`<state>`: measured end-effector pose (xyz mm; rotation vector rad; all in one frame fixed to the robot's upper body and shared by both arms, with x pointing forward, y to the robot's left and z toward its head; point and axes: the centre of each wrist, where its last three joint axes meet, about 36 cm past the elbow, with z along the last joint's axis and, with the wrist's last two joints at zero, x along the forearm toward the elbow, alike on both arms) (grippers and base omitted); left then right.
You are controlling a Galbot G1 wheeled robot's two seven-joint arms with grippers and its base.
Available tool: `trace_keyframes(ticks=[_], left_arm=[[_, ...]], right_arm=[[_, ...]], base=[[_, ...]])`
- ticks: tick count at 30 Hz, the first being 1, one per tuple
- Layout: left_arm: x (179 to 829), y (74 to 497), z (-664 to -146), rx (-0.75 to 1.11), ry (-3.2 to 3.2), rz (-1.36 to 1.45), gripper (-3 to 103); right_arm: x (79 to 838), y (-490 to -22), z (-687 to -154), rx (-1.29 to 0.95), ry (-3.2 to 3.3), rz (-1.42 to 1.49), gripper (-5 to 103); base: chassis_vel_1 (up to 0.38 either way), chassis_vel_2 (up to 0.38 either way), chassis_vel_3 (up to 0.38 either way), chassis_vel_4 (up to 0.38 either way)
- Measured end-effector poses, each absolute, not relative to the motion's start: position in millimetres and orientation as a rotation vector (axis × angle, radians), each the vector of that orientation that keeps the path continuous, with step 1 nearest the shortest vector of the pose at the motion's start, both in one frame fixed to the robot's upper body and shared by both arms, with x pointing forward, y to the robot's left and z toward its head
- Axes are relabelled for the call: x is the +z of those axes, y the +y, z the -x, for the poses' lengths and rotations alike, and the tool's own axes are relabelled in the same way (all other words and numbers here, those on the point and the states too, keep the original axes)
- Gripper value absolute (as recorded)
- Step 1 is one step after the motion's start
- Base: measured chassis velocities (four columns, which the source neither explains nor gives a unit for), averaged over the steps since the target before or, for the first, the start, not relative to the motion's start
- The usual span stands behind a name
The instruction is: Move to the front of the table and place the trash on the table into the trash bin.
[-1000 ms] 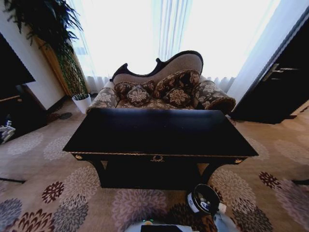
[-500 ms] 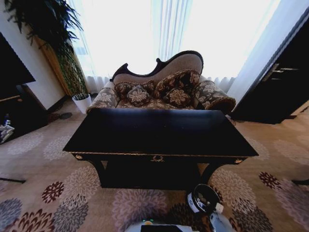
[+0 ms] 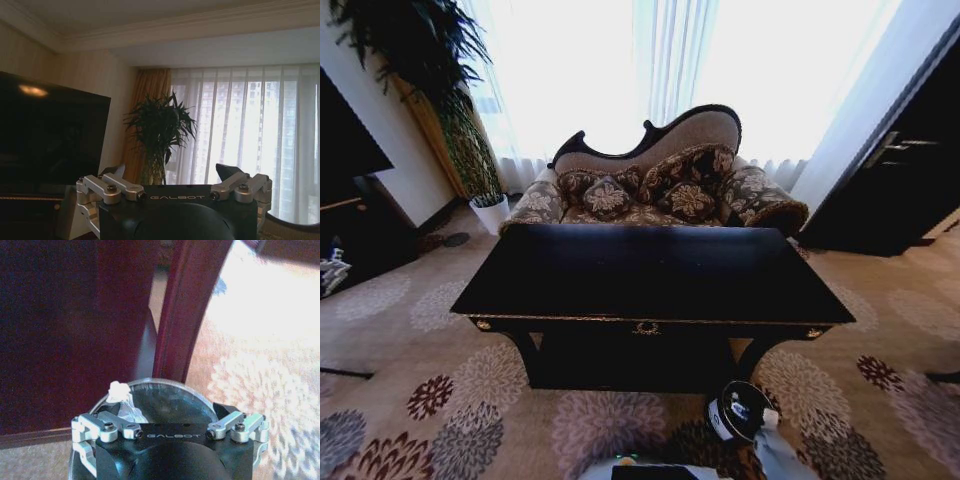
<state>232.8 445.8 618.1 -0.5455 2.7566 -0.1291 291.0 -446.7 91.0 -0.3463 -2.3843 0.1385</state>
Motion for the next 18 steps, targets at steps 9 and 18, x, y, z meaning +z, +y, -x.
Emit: trace_keyframes(ticks=[9, 18], left_arm=[[619, 443, -232, -0.13, 2.754, 0.536, 100], [618, 442, -232, -0.129, 2.754, 0.536, 100]], right_arm=[[107, -444, -292, 0.175, -2.365, 0.338, 100], [105, -432, -278, -0.13, -2.216, 0.476, 100]], base=[[0.0, 0.0, 0.0, 0.0], [0.0, 0.0, 0.0, 0.0]])
